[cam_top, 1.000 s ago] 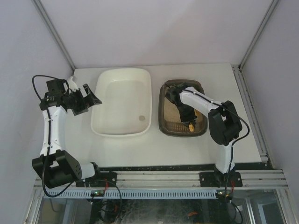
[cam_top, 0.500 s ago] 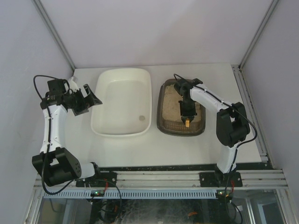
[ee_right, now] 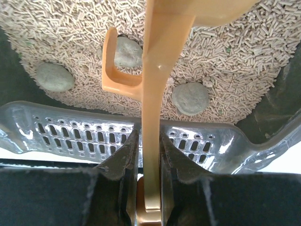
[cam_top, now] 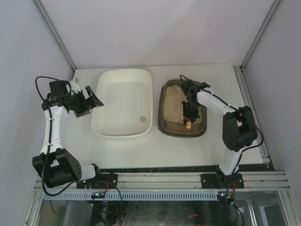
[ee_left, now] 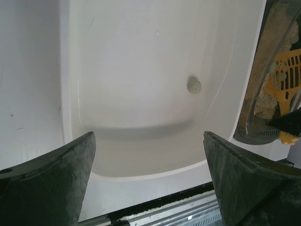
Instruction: Clean the litter box
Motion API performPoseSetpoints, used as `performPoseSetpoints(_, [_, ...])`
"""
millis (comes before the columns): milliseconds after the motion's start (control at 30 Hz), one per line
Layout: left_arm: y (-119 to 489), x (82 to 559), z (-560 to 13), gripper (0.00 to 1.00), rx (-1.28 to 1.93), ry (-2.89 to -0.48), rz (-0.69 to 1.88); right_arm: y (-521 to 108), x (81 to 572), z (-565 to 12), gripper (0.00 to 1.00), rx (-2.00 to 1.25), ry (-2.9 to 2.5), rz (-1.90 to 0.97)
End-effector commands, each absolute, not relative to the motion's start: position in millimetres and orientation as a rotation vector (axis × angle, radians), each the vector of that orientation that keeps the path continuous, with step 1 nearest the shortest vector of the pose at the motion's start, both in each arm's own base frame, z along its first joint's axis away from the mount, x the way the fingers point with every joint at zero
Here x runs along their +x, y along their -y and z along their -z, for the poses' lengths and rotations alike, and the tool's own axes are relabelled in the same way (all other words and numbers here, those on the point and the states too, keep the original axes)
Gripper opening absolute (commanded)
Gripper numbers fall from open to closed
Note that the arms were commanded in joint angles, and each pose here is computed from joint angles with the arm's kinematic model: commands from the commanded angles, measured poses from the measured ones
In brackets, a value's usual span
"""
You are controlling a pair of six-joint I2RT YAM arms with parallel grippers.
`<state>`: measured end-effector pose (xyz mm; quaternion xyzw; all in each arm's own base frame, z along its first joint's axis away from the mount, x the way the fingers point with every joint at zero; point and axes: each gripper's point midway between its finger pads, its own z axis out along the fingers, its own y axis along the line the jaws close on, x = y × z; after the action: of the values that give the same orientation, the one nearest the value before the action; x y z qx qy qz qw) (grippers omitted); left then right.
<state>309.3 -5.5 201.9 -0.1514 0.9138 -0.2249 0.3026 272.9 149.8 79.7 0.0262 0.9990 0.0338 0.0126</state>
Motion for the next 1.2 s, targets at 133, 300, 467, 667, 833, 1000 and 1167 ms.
performPoseSetpoints(133, [16,312,-197,1.0,-0.346,-2.425,0.638,-172,309,-88,0.0,0.174,-2.893,-0.552])
performPoseSetpoints(300, [22,308,-200,1.0,-0.313,-2.427,0.654,-184,312,-85,0.0,0.155,-2.856,-0.681])
performPoseSetpoints(467, [24,305,-203,1.0,-0.296,-2.415,0.653,-195,312,-79,0.0,0.144,-2.824,-0.794])
performPoseSetpoints(667, [32,297,-202,1.0,-0.234,-2.421,0.704,-197,301,-88,0.0,0.147,-2.756,-0.883])
performPoseSetpoints(833, [44,291,-205,1.0,-0.169,-2.402,0.721,-195,287,-92,0.0,0.194,-2.688,-0.993])
performPoseSetpoints(1000, [44,292,-204,1.0,-0.146,-2.384,0.651,-198,278,-100,0.0,0.191,-2.596,-1.107])
performPoseSetpoints(1167, [38,288,-192,1.0,-0.158,-2.433,0.597,-200,266,-95,0.0,0.16,-2.56,-1.165])
